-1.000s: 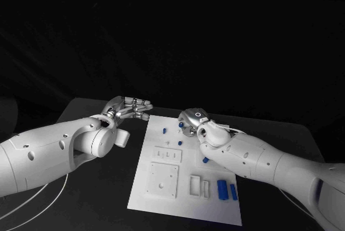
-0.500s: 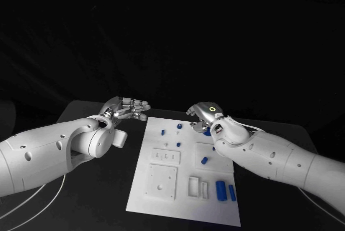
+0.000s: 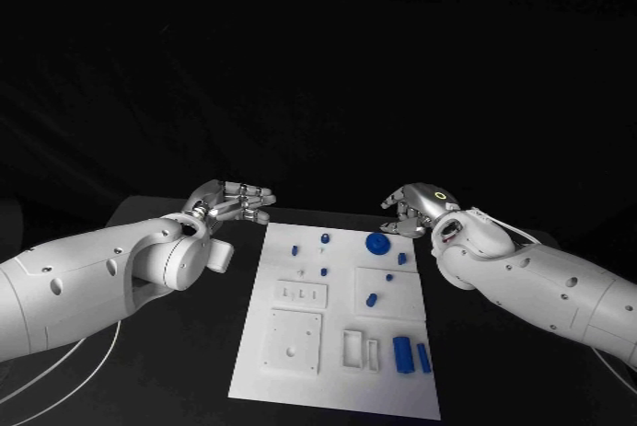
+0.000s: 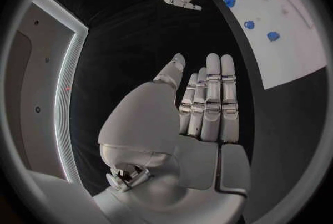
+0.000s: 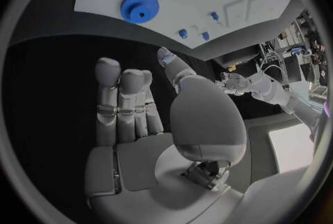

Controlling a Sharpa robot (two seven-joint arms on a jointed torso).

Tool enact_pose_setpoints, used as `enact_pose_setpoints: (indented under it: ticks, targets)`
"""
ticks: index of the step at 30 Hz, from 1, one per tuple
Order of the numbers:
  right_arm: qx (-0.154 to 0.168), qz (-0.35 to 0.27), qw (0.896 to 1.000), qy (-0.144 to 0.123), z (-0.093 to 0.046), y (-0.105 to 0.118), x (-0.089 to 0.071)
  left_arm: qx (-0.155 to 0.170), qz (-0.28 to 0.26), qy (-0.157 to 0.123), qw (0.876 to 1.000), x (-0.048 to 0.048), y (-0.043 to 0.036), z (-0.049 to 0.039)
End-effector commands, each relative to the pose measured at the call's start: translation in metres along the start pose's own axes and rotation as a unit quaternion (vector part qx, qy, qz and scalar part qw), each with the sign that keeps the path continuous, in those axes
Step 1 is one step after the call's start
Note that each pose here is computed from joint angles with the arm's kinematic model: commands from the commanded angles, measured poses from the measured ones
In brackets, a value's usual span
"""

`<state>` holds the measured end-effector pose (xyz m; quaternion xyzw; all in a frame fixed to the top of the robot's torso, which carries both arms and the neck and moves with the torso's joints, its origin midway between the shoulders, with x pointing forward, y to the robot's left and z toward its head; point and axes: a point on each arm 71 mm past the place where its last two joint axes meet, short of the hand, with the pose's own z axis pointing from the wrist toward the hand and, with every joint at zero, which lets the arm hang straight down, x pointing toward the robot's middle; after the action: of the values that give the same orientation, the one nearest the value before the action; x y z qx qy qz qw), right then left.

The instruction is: Assemble the parts on the task board

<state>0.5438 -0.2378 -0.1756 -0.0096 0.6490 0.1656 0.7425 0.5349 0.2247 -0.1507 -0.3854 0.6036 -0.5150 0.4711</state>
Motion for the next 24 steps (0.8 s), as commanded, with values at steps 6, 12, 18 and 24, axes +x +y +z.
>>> enact_pose_setpoints:
  ticks: [6,12,18,24]
  targets:
    - [0.009,0.017,0.997,0.074,0.001,-0.011,0.021,0.006,-0.001,0.011,1.0,0.0026,-0.0012,0.0023]
    - [0.008,0.019,0.996,0.089,0.001,-0.008,0.032,0.005,-0.001,0.013,1.0,0.0032,-0.0003,0.0036]
    - [0.015,0.018,0.995,0.098,0.002,-0.01,0.04,0.005,-0.001,0.013,1.0,0.0036,0.0004,0.0044]
    - [0.027,0.016,0.994,0.105,0.005,-0.015,0.047,0.004,-0.001,0.015,1.0,0.005,0.0005,0.0053]
